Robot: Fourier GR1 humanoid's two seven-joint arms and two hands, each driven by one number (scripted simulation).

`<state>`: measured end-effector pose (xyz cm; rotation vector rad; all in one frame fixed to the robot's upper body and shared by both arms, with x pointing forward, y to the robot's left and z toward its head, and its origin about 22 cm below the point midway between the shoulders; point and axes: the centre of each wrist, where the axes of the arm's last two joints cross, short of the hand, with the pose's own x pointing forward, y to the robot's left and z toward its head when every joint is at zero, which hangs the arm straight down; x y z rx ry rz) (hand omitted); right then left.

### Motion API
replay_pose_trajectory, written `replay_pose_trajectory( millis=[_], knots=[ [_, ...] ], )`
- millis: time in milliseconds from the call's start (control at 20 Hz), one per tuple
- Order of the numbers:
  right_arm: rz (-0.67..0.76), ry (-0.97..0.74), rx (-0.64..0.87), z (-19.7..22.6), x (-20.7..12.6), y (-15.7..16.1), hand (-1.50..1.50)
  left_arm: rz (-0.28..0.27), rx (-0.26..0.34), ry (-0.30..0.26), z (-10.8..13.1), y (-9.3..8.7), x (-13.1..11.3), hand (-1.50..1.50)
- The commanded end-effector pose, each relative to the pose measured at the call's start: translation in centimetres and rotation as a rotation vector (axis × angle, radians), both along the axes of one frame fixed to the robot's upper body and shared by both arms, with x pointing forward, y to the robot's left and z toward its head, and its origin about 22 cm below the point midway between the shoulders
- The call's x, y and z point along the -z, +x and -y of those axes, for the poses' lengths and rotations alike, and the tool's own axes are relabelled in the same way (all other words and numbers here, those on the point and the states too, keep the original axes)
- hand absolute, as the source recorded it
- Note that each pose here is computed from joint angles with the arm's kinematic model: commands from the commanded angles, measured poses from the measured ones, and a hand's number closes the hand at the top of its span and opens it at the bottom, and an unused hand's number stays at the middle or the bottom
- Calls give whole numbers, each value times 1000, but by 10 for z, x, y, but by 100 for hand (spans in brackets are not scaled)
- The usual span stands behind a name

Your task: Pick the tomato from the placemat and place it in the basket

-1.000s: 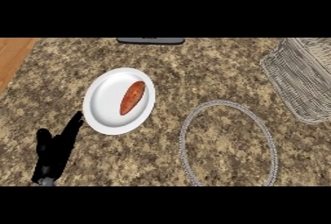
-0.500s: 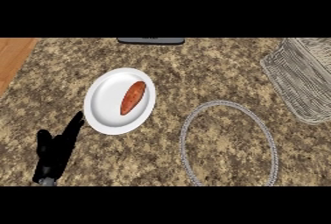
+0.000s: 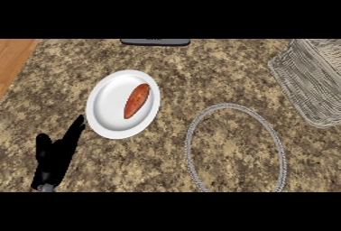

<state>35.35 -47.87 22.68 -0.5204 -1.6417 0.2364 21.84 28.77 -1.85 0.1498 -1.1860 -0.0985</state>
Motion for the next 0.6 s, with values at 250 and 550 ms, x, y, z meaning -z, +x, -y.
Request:
replay_pose_trajectory(
  millis=[250,550],
  knots=[
    [-70,-287,113,23,26,-6,150,-144,-20,-28,5,-10,26,0],
    [13,-304,116,45,16,-15,-150,-145,-20,-21,8,-5,31,0]
  ],
)
